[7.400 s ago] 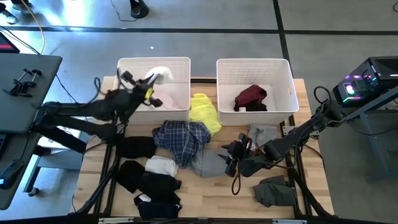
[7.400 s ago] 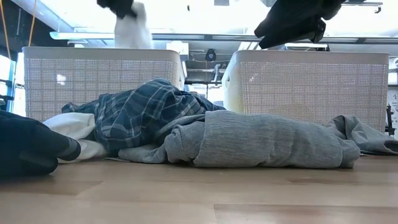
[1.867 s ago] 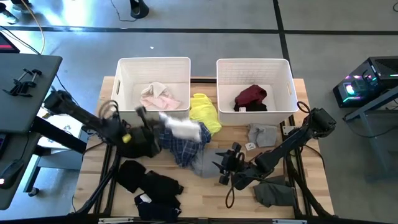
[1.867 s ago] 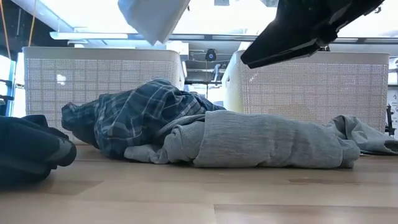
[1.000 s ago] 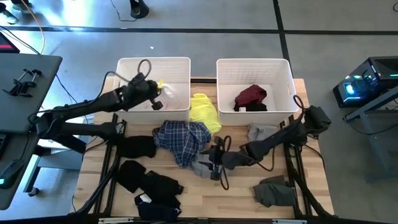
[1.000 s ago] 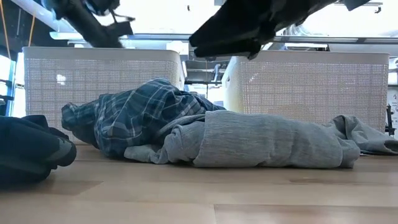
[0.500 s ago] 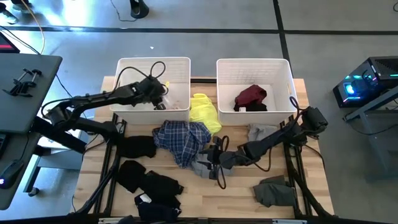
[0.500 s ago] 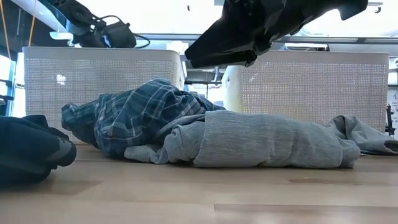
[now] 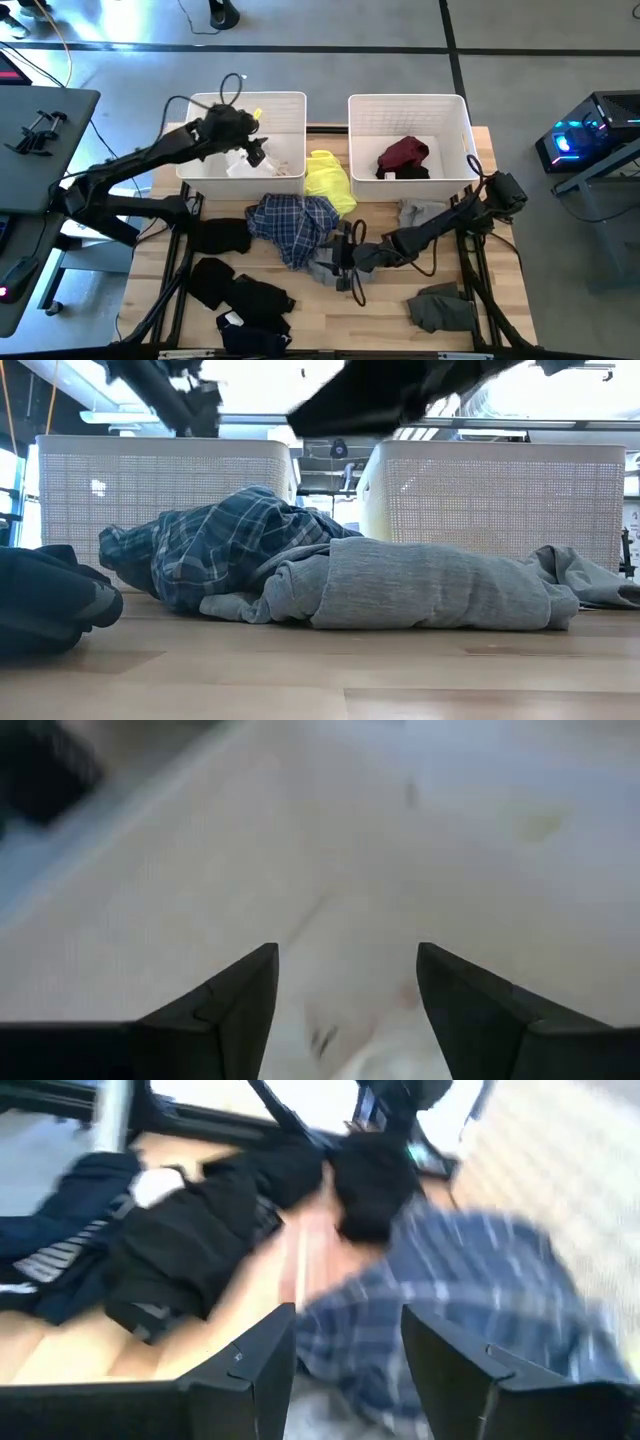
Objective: Sort clothes
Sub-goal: Put the blue long-sleeved shirt into the right white laundry bin
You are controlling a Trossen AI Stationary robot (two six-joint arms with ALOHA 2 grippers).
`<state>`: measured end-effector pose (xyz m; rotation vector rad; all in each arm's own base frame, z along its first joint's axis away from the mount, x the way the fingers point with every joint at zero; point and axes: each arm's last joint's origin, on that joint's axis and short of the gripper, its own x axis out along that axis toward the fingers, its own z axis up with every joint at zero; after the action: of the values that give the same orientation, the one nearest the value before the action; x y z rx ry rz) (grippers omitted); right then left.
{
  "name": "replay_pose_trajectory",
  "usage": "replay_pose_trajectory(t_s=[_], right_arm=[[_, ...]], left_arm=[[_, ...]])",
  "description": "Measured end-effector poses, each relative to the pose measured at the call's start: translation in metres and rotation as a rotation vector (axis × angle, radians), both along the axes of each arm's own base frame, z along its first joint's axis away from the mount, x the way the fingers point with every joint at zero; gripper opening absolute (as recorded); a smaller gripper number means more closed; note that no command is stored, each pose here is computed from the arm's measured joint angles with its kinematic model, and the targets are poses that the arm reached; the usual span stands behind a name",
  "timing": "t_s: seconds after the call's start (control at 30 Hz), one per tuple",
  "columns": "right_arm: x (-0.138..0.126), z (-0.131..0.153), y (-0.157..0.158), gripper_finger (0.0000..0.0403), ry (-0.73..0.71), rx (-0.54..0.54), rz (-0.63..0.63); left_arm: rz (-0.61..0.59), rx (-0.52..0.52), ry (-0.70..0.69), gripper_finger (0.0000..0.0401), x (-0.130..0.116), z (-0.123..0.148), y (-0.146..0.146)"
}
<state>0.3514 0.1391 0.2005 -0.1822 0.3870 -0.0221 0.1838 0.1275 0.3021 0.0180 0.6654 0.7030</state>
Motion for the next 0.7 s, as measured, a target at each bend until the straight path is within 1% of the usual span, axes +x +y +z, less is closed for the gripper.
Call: replay_pose_trajectory(t_s=[0.07,0.17,0.27,0.33,0.4,0.53,0.63,0.7], right_arm=[[0.003,0.008,0.004,0.0169,-0.022,-0.051,0.032],[0.01,0.021,0.002,0.0169,-0.056,-0.088,0.042],[0.017,0.033,-0.003,0.0172,-0.088,-0.103,0.027],[0.021,0.04,-0.006,0.0179,-0.105,-0.118,0.022],[0.024,0.044,-0.01,0.0189,-0.116,-0.13,0.015],[0.03,0.047,-0.023,0.0217,-0.112,-0.139,0.006],[0.032,0.045,-0.034,0.0237,-0.09,-0.142,-0.023],[0.034,0.044,-0.042,0.0247,-0.08,-0.135,-0.045]], left_arm=[[-0.07,0.059,-0.06,0.0213,-0.001,0.013,-0.016],[-0.185,0.124,-0.141,0.0201,-0.001,0.029,-0.041],[-0.295,0.173,-0.192,0.0189,0.0,0.039,-0.066],[-0.344,0.213,-0.199,0.018,0.002,0.042,-0.081],[-0.378,0.252,-0.185,0.0171,0.004,0.043,-0.096],[-0.42,0.297,-0.159,0.0154,0.009,0.04,-0.125],[-0.439,0.29,-0.161,0.0144,0.012,0.037,-0.144],[-0.455,0.259,-0.181,0.0138,0.014,0.035,-0.158]])
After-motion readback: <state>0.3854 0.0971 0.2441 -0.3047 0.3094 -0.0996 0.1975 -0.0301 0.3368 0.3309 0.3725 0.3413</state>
